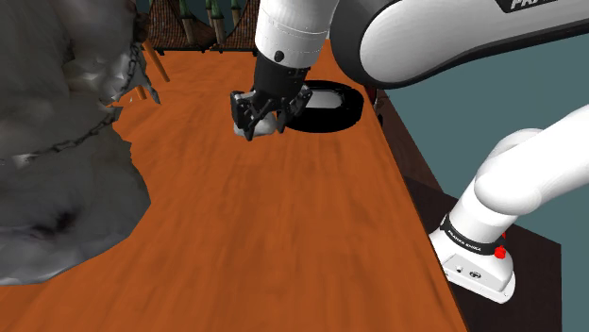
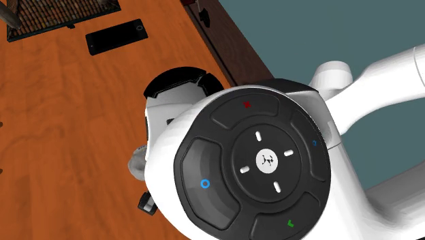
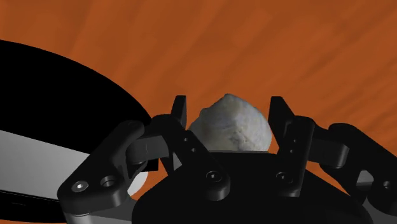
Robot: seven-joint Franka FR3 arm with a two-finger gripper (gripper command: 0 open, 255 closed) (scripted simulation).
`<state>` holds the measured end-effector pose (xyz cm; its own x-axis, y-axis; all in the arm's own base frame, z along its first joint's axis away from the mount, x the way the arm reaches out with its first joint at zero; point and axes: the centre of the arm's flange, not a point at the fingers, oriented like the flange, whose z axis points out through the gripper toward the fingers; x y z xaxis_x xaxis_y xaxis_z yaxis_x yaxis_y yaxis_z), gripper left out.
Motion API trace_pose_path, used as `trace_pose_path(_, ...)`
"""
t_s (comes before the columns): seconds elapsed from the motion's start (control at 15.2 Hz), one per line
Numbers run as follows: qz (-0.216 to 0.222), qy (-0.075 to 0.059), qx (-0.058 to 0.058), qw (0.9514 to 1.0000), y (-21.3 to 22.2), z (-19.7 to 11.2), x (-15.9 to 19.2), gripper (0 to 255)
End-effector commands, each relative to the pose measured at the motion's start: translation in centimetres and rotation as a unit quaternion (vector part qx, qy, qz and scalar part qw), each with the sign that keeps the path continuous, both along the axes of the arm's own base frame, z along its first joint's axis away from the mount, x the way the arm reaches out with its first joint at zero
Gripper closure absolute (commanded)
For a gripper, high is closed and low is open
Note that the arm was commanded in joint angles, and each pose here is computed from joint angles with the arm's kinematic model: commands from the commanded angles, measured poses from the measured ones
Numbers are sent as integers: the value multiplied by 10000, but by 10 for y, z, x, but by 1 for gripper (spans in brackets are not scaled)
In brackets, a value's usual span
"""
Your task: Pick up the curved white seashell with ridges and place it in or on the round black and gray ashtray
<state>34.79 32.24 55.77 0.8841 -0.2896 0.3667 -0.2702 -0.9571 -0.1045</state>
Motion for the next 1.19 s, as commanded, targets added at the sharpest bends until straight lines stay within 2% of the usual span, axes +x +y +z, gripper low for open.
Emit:
trace_pose_path(0.0, 0, 0, 0, 10000, 0, 0, 0, 255)
trace_pose_path(0.4, 0, 0, 0, 10000, 0, 0, 0, 255)
trace_pose_path(1.06, 0, 0, 0, 10000, 0, 53, 0, 255)
trace_pose_path(1.12, 0, -2, 2, 10000, 1, 47, 0, 255)
